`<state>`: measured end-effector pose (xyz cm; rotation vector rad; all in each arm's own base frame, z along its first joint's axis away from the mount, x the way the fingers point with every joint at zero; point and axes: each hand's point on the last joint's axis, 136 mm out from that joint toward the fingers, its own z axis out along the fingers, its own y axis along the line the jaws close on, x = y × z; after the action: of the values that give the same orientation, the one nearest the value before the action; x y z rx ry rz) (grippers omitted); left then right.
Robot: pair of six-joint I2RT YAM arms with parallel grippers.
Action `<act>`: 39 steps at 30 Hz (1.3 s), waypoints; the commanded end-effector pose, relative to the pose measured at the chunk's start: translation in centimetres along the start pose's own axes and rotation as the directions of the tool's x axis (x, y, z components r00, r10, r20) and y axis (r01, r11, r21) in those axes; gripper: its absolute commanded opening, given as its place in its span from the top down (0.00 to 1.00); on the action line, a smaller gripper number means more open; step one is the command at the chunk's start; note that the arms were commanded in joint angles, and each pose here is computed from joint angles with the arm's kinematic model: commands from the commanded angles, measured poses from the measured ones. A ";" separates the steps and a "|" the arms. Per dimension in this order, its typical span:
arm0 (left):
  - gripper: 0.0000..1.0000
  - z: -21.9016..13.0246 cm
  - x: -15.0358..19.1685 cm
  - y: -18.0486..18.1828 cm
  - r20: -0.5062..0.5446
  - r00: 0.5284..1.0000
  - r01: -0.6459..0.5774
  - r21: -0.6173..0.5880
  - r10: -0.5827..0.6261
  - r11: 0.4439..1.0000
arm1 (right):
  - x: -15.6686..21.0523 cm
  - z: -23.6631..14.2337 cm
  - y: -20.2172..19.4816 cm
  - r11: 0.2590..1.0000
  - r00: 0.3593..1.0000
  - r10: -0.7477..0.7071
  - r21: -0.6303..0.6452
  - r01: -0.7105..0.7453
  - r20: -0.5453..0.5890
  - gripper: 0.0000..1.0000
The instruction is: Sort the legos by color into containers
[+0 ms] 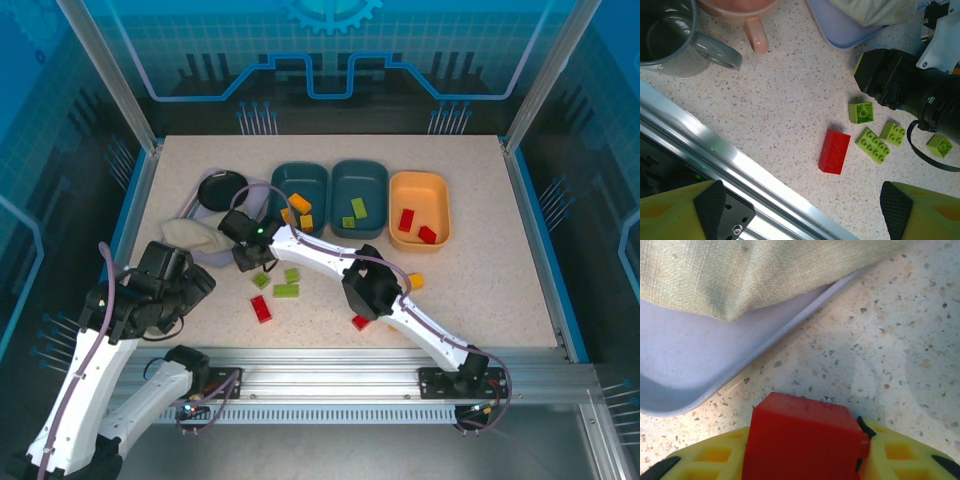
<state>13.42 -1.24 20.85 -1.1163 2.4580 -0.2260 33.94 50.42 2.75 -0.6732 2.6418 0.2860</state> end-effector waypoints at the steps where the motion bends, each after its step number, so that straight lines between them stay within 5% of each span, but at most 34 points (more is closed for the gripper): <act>1: 0.17 0.4 0.5 -0.5 -0.027 0.999 -0.026 0.025 0.026 0.999 | -1.2 -3.7 -1.2 1.000 0.999 0.001 0.020 -0.002 0.036 0.61; 9: 0.21 1.8 1.7 -8.3 -0.118 0.984 -0.090 0.313 0.133 0.945 | -3.3 -15.1 -7.1 0.994 0.978 0.090 0.038 -0.099 0.188 0.64; 16: 0.21 2.6 4.2 -18.2 -0.112 0.925 -0.272 0.478 0.364 0.836 | 0.2 -21.6 -22.4 0.928 0.924 0.311 0.138 -0.345 0.223 0.65; 21: 0.21 4.0 7.6 -25.1 -0.130 0.859 -0.359 0.535 0.495 0.764 | 5.0 -22.4 -33.2 0.811 0.835 0.510 0.209 -0.547 0.206 0.67; 28: 0.21 6.4 10.8 -31.3 -0.167 0.782 -0.427 0.558 0.601 0.711 | 8.9 -19.3 -42.2 0.617 0.688 0.711 0.341 -0.709 0.144 0.68; 39: 0.22 8.7 13.5 -35.5 -0.177 0.713 -0.481 0.581 0.679 0.657 | 9.5 -14.5 -47.3 0.374 0.466 0.874 0.421 -0.826 0.139 0.64</act>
<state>33.76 -33.22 19.13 -0.0943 2.7109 -0.8464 45.08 1.99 7.23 0.8113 2.7532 -0.0824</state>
